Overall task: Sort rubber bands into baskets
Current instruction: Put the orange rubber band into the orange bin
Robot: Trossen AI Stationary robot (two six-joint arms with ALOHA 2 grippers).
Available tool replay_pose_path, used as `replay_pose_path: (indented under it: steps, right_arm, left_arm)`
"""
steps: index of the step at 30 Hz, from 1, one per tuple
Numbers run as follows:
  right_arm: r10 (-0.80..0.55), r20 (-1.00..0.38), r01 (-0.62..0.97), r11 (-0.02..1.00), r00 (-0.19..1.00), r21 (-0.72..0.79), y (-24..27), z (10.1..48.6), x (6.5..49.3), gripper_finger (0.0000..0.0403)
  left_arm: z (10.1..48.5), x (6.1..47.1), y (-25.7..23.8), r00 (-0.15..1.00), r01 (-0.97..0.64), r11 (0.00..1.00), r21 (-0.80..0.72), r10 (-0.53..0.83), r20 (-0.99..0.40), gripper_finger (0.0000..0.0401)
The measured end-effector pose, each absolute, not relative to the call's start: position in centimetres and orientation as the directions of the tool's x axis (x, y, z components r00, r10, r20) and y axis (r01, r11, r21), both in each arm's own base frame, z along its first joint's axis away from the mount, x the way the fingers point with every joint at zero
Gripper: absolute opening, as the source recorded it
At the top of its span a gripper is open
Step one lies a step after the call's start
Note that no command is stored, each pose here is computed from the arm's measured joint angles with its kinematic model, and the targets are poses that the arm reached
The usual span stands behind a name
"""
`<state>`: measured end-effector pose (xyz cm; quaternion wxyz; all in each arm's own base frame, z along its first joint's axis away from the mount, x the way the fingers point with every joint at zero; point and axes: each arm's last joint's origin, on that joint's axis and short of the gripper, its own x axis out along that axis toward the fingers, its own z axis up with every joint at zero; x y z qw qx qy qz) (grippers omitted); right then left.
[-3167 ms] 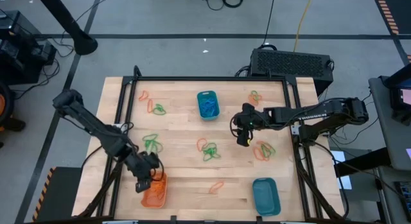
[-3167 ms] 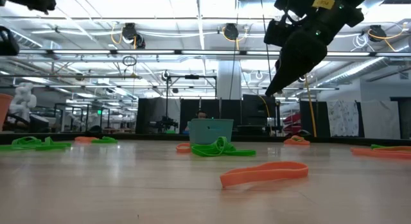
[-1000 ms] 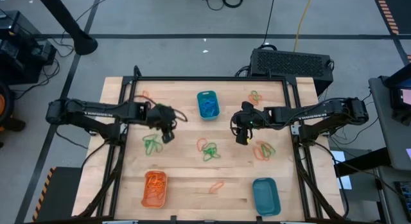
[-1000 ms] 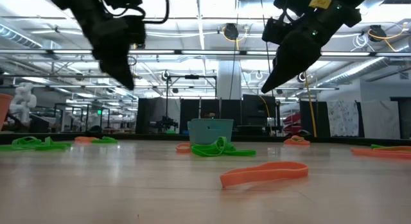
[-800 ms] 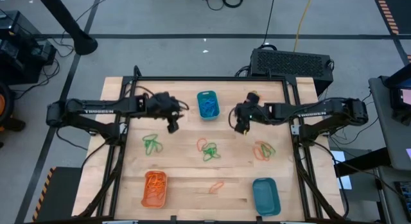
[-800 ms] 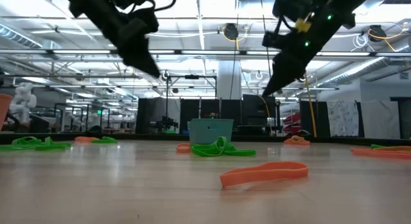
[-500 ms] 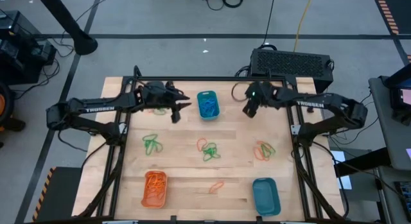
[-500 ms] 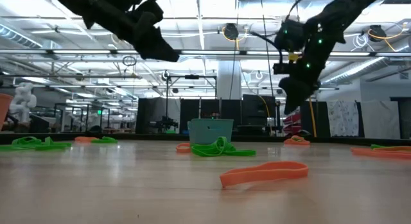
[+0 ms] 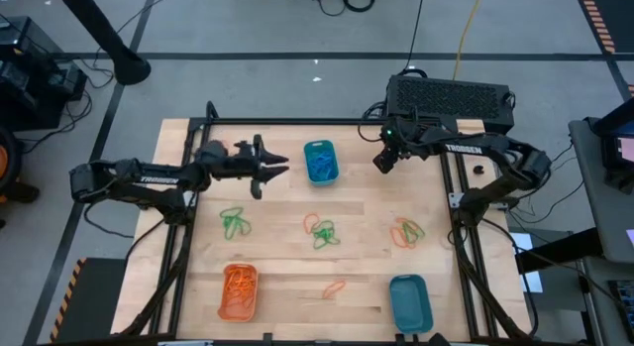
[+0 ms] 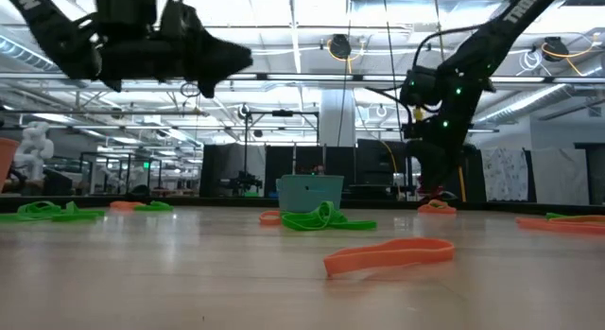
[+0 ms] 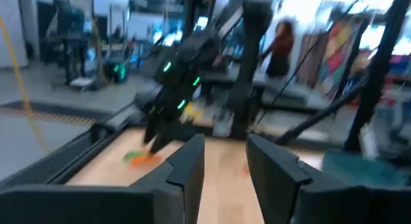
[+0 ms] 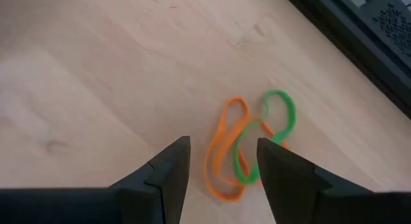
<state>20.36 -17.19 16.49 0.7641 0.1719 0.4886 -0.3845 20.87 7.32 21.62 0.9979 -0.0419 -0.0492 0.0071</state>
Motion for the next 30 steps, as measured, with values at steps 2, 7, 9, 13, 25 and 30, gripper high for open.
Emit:
replay_pose_path:
  steps: [2, 7, 9, 13, 25, 30]
  right_arm:
    - [-0.423, -0.877, 0.756, 0.644, 0.228, -0.115, -17.6, 16.0, 20.5, 0.0173]
    - [-0.419, -0.887, 0.772, 0.623, 0.197, -0.123, -18.5, 15.0, 20.3, 0.0173]
    - [-0.416, -0.890, 0.782, 0.612, 0.187, -0.122, -18.7, 14.6, 20.2, 0.0173]
    - [-0.417, -0.889, 0.786, 0.608, 0.190, -0.117, -19.1, 14.1, 20.3, 0.0173]
    - [-0.409, -0.893, 0.815, 0.572, 0.190, -0.088, -18.8, 14.1, 20.5, 0.0173]
    - [-0.369, -0.918, 0.839, 0.538, 0.145, -0.084, -18.5, 13.9, 20.0, 0.0171]
  left_arm:
    - [21.7, 20.7, 6.7, 0.990, 0.019, 0.996, -0.089, -0.006, 0.141, 0.0122]
    - [22.3, 21.0, 5.7, 0.981, 0.068, 0.995, -0.076, -0.053, 0.187, 0.0122]
    - [22.2, 21.2, 5.3, 0.981, 0.077, 0.994, -0.073, -0.063, 0.185, 0.0122]
    - [22.2, 21.3, 4.8, 0.980, 0.087, 0.995, -0.050, -0.077, 0.184, 0.0122]
    - [21.9, 21.4, 4.7, 0.985, 0.088, 0.995, -0.042, -0.080, 0.153, 0.0122]
    - [21.9, 21.4, 4.7, 0.985, 0.087, 0.995, -0.044, -0.080, 0.150, 0.0122]
